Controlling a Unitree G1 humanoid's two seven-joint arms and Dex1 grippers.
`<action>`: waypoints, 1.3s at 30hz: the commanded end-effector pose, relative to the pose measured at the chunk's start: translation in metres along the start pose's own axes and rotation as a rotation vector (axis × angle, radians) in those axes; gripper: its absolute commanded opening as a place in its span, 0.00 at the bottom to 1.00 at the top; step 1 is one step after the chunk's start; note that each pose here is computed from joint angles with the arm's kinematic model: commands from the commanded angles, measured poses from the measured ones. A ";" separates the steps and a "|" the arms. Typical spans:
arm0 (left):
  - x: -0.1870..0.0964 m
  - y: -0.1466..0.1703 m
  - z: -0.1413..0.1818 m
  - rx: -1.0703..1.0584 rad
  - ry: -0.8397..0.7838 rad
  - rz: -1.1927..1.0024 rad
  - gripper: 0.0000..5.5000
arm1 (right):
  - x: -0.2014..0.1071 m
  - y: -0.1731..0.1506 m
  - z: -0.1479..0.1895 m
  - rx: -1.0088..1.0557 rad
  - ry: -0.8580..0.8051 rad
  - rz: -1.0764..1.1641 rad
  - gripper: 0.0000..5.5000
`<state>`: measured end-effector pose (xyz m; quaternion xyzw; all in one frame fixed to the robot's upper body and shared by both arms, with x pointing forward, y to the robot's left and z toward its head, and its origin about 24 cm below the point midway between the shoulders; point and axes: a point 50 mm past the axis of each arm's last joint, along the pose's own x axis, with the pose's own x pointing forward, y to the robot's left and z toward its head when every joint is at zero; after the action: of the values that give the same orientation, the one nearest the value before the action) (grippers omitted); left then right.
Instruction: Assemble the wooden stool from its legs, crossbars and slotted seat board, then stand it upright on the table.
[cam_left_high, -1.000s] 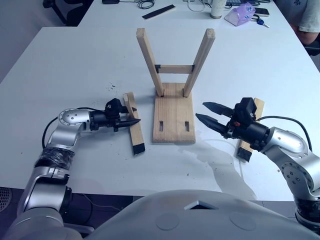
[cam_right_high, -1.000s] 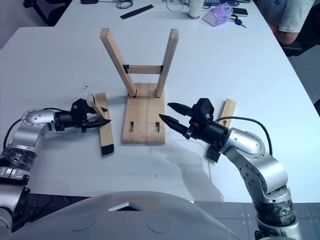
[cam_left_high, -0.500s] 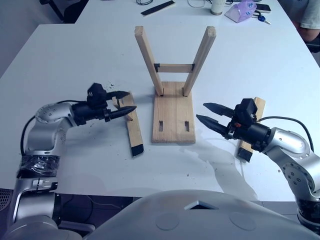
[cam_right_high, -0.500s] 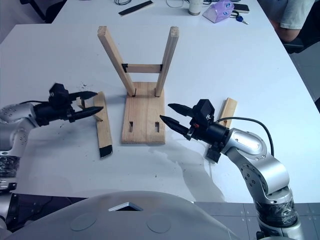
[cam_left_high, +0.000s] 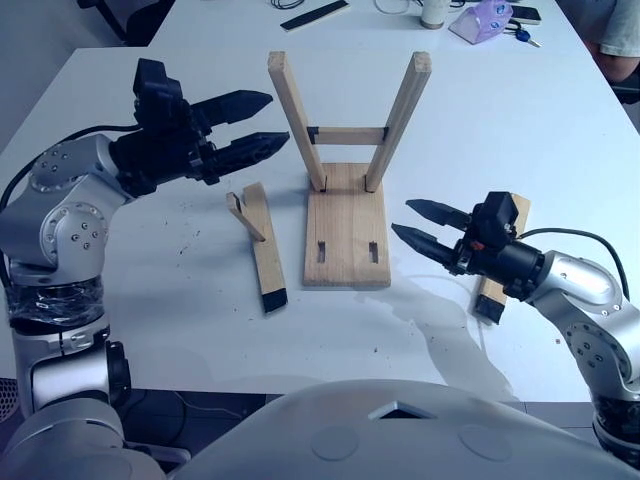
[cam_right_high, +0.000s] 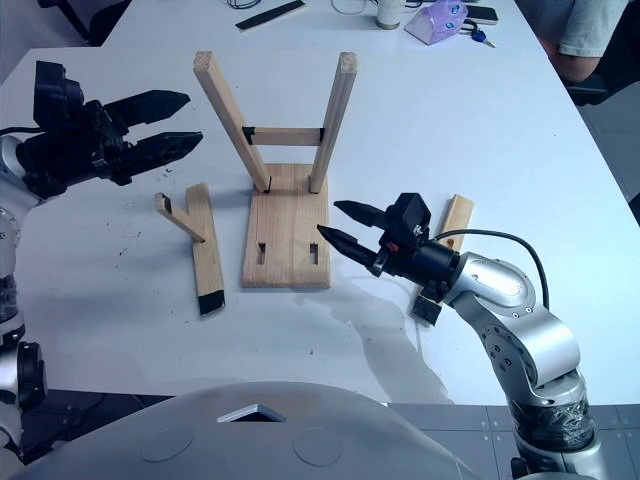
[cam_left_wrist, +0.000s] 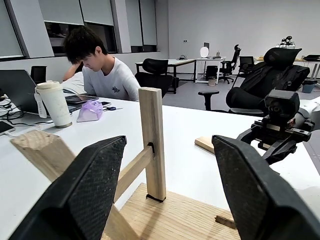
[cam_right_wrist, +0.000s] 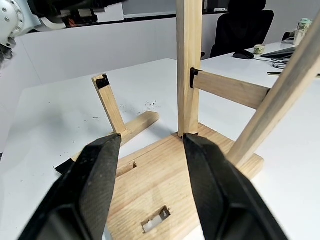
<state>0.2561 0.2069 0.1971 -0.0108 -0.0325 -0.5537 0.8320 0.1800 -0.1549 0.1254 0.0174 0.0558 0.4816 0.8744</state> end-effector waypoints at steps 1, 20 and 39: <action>-0.001 0.001 -0.049 -0.144 0.092 0.036 0.58 | 0.000 -0.002 0.008 0.025 -0.041 0.000 0.41; 0.000 -0.065 -0.067 -0.014 0.465 -0.117 0.58 | -0.009 0.000 0.007 0.042 -0.049 -0.064 0.41; -0.068 -0.052 -0.121 0.064 0.885 -0.147 0.58 | -0.009 0.012 -0.007 0.052 -0.039 -0.129 0.41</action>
<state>0.1782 0.2294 0.0623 0.2348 0.3046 -0.5764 0.7210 0.1656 -0.1575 0.1180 0.0531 0.0605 0.4259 0.9012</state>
